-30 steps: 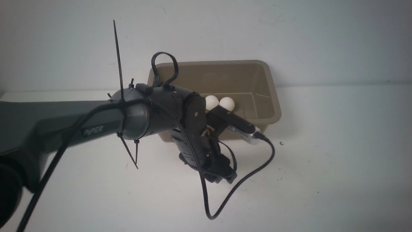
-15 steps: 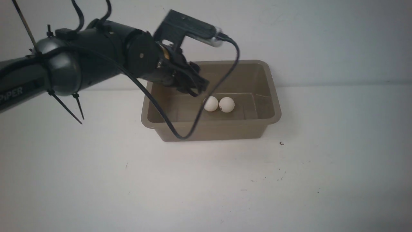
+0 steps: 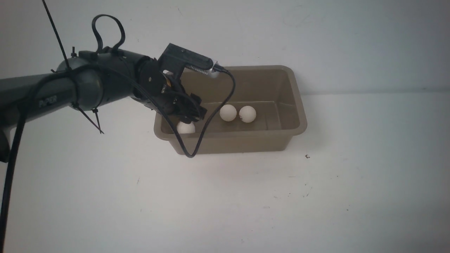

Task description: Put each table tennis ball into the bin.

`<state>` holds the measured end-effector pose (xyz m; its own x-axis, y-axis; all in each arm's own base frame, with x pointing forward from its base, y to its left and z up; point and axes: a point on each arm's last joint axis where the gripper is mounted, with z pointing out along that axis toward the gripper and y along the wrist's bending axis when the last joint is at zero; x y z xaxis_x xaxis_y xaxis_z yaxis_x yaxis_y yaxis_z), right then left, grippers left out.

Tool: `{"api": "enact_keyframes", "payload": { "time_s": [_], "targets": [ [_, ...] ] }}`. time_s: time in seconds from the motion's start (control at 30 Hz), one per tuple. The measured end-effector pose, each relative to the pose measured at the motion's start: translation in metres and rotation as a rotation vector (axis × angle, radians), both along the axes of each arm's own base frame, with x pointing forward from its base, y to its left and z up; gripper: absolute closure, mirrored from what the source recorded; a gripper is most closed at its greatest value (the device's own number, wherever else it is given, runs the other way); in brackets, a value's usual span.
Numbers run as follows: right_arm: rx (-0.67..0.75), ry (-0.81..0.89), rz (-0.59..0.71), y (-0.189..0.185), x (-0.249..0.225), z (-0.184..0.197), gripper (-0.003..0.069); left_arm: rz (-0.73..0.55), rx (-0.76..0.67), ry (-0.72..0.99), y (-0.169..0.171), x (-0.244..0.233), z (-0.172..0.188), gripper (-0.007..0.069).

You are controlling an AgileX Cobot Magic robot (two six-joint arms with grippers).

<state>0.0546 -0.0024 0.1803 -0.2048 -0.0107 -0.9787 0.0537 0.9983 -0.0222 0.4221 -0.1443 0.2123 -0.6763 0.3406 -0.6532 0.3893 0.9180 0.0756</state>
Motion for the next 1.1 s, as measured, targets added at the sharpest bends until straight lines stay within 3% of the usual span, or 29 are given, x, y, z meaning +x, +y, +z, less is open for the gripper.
{"api": "enact_keyframes", "payload": {
  "time_s": [0.2, 0.3, 0.47, 0.77, 1.1],
  "targets": [
    [0.0, 0.0, 0.0, 0.0, 0.0, 0.0, 0.0673, -0.004, 0.01, 0.013, 0.003, -0.008, 0.016, 0.0095],
    [0.0, 0.0, 0.0, 0.0, 0.0, 0.0, 0.0673, -0.005, -0.004, -0.04, 0.012, -0.031, 0.058, 0.0136],
    [0.0, 0.0, 0.0, 0.0, 0.0, 0.0, 0.0673, -0.015, -0.014, -0.114, 0.033, -0.087, 0.093, 0.0184],
    [0.0, 0.0, 0.0, 0.0, 0.0, 0.0, 0.0673, 0.011, -0.013, -0.147, 0.075, -0.188, 0.086, 0.0199],
    [0.0, 0.0, 0.0, 0.0, 0.0, 0.0, 0.0673, 0.171, -0.048, -0.339, 0.129, -0.307, 0.066, 0.0199]
  ]
}}
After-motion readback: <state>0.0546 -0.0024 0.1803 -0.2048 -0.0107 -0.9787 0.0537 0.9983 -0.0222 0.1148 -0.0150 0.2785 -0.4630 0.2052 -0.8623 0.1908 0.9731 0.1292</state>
